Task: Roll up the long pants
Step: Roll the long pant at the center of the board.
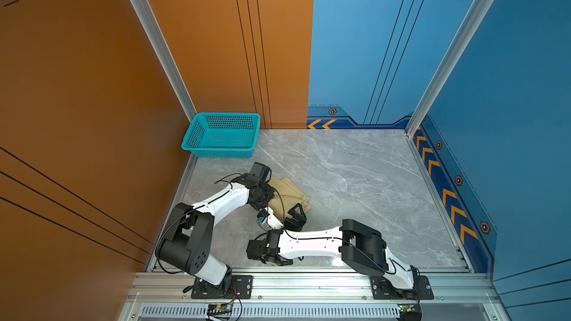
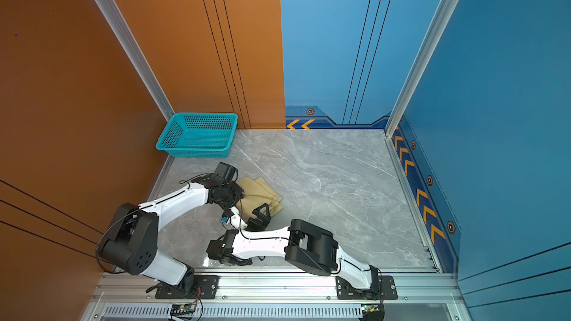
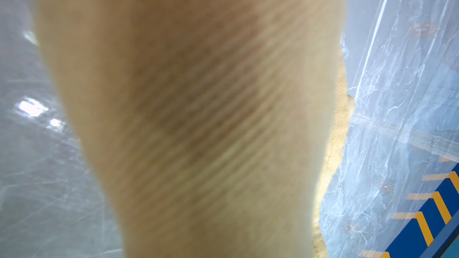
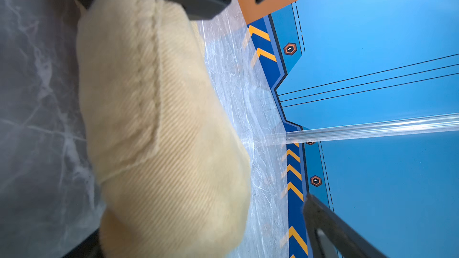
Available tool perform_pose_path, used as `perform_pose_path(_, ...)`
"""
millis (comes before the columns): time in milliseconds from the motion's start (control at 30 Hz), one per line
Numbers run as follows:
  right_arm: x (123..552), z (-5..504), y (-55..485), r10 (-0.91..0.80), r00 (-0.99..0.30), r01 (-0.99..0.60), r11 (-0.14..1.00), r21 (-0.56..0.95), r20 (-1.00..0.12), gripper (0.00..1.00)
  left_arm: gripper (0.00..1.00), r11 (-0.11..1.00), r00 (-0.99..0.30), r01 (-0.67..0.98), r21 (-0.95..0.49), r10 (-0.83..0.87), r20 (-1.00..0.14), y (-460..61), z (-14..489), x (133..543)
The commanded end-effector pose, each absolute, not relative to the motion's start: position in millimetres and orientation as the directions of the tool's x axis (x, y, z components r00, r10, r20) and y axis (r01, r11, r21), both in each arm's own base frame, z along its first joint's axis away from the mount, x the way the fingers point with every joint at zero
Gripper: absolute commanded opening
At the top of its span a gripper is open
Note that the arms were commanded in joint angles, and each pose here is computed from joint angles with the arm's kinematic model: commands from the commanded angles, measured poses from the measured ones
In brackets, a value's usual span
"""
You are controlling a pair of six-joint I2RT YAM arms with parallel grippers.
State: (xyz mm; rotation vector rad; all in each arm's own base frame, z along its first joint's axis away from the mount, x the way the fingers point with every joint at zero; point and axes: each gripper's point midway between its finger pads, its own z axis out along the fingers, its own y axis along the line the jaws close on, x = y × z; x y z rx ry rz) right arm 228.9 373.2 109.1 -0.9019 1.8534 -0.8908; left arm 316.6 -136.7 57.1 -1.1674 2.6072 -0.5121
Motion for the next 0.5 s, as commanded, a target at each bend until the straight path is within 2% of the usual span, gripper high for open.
perform_pose_path(0,242,110,378,-0.855,-0.361,-0.197,0.46,-0.866,-0.372,1.0,0.0,0.625,-0.658,-0.68,-0.384,-0.75,-0.057,-137,58,307)
perform_pose_path(467,268,77,381,-0.867,-0.41,-0.212,0.392,-0.895,-0.282,0.97,0.0,0.627,-0.667,-0.673,-0.393,-0.744,-0.042,-136,59,301)
